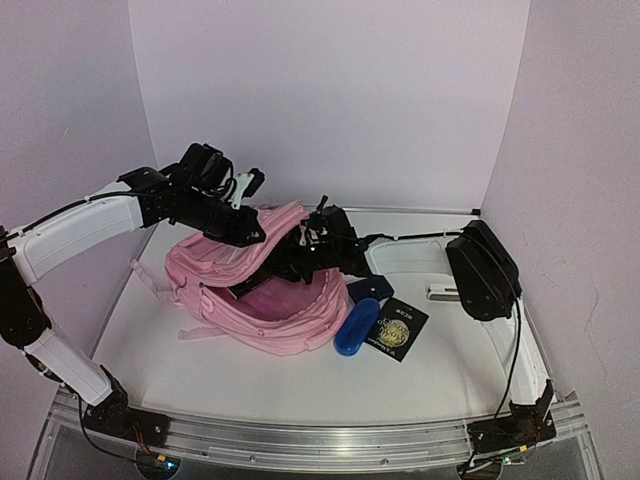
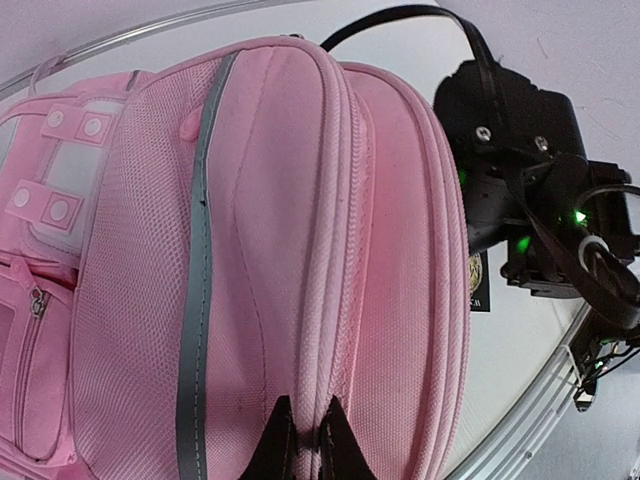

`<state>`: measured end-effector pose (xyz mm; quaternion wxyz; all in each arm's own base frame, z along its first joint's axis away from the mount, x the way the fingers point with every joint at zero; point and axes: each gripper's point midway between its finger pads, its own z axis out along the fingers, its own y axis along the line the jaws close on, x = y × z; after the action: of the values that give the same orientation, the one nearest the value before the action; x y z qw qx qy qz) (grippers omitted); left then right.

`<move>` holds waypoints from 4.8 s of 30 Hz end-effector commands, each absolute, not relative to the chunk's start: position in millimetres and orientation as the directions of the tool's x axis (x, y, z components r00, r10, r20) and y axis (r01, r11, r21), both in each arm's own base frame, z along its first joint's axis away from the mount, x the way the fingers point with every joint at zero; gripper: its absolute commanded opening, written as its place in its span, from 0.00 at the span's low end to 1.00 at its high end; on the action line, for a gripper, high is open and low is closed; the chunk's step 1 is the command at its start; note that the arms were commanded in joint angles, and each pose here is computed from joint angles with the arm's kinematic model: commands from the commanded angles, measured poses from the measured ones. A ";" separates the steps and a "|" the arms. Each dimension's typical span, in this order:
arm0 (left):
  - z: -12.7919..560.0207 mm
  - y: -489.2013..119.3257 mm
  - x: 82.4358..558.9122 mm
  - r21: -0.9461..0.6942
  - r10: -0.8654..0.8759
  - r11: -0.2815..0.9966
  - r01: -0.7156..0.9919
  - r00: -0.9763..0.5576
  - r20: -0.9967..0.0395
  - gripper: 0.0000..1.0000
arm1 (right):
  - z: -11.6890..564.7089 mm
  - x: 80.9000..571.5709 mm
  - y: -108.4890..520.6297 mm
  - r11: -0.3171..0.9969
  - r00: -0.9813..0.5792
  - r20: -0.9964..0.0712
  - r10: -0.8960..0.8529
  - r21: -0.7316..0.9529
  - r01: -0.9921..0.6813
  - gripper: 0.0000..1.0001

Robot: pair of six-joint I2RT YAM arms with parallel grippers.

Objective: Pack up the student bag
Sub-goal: Place the book in the student bag, then pick up the book from the center of the board.

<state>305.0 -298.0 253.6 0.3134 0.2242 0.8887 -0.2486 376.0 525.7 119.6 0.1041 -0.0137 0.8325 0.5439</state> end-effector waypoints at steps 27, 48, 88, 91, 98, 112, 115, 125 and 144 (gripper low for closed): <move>225.1 -338.3 278.7 0.030 0.507 0.733 0.680 -0.517 -0.689 0.72 | 128.1 325.1 231.2 0.708 -0.683 -0.476 -0.555 0.161 -0.688 0.88; 235.5 -390.3 225.7 -0.227 0.434 0.582 0.781 -0.535 -0.725 0.82 | 77.9 284.7 216.0 -0.300 0.317 -0.233 -0.919 -0.105 -0.948 0.98; 244.5 -355.4 218.5 -0.218 0.373 0.642 0.735 -0.548 -0.749 0.81 | -40.7 274.5 206.2 -0.659 0.666 0.058 -0.744 0.102 -0.745 0.67; 246.9 -354.3 218.8 -0.215 0.371 0.643 0.735 -0.544 -0.752 0.81 | -40.7 271.3 205.3 -0.646 0.653 0.051 -0.755 0.105 -0.756 0.54; 247.0 -355.1 219.6 -0.210 0.376 0.643 0.736 -0.543 -0.751 0.81 | -38.1 259.1 198.7 -0.629 0.637 0.053 -0.769 0.114 -0.769 0.27; 246.3 -360.3 218.7 -0.212 0.392 0.627 0.750 -0.538 -0.746 0.81 | 29.9 277.8 231.3 -0.649 0.651 0.008 -0.759 -0.089 -0.755 0.98; 245.9 -360.6 218.6 -0.209 0.397 0.625 0.752 -0.537 -0.745 0.81 | 22.2 284.7 229.1 -0.664 0.663 0.043 -0.748 -0.061 -0.745 0.98; 247.3 -350.7 214.9 -0.211 0.381 0.634 0.744 -0.537 -0.752 0.81 | -7.2 274.6 216.4 -0.707 0.708 0.068 -0.703 0.043 -0.706 0.98; 248.7 -351.4 216.5 -0.206 0.379 0.635 0.745 -0.532 -0.757 0.81 | 33.3 243.2 215.7 -0.742 0.744 0.059 -0.666 0.050 -0.668 0.98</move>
<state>217.8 -353.7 231.4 0.3272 0.3376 0.8452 -0.2541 263.3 220.4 16.6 -0.0284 -0.9260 0.3757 -0.0237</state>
